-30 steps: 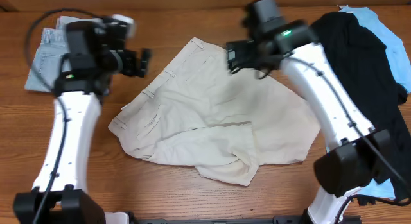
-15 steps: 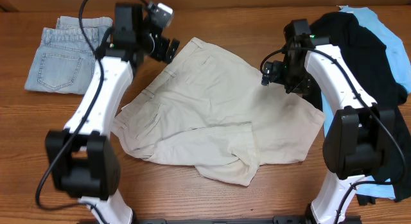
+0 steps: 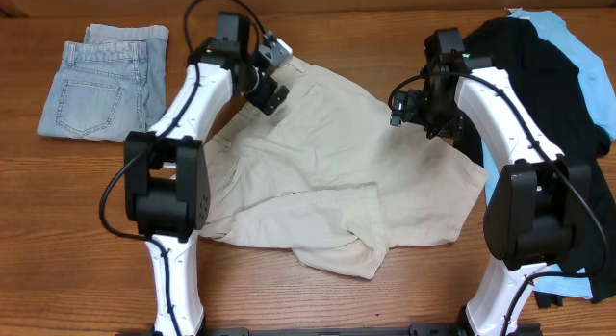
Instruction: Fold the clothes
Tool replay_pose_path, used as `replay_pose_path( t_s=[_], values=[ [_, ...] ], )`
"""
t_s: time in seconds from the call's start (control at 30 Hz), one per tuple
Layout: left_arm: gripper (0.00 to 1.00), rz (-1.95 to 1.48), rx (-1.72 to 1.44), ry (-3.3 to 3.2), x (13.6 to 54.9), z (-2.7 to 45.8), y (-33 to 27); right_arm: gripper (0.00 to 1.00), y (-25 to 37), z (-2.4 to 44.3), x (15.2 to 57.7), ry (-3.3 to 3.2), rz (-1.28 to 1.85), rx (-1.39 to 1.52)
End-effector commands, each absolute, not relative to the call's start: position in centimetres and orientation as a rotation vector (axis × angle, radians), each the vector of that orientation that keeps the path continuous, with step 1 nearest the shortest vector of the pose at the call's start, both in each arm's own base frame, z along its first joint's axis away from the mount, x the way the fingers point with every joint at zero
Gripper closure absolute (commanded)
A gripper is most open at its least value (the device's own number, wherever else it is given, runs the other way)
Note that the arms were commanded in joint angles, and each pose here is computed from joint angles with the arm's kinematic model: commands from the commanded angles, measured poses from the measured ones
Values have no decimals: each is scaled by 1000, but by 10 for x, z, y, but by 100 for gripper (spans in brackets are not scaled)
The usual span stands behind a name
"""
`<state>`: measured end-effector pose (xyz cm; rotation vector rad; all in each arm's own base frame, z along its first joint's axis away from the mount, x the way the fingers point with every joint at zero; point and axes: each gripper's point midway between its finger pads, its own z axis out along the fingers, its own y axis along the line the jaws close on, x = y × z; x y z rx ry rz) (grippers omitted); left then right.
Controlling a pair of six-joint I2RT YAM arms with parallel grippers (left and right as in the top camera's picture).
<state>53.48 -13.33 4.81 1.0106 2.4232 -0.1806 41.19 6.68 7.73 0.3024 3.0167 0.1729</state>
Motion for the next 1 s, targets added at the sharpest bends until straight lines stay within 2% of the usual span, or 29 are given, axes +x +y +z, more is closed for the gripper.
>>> replay_pose_path(
  t_s=[0.0,0.23,0.57,0.77,0.97],
  values=[
    [1,-203,1063,2420,537,32,-138,5,65,84,416,2989,159,291],
    [1,-147,967,2542,535,1,-125,5,65,84,417,2983,160,291],
    [0,349,426,2827,529,-57,-35,5,65,85,421,2967,165,288],
    [0,339,87,2934,511,-67,12,5,66,86,428,2941,172,284],
    [0,249,-227,3071,475,-73,58,5,52,89,451,2834,61,292]
  ],
)
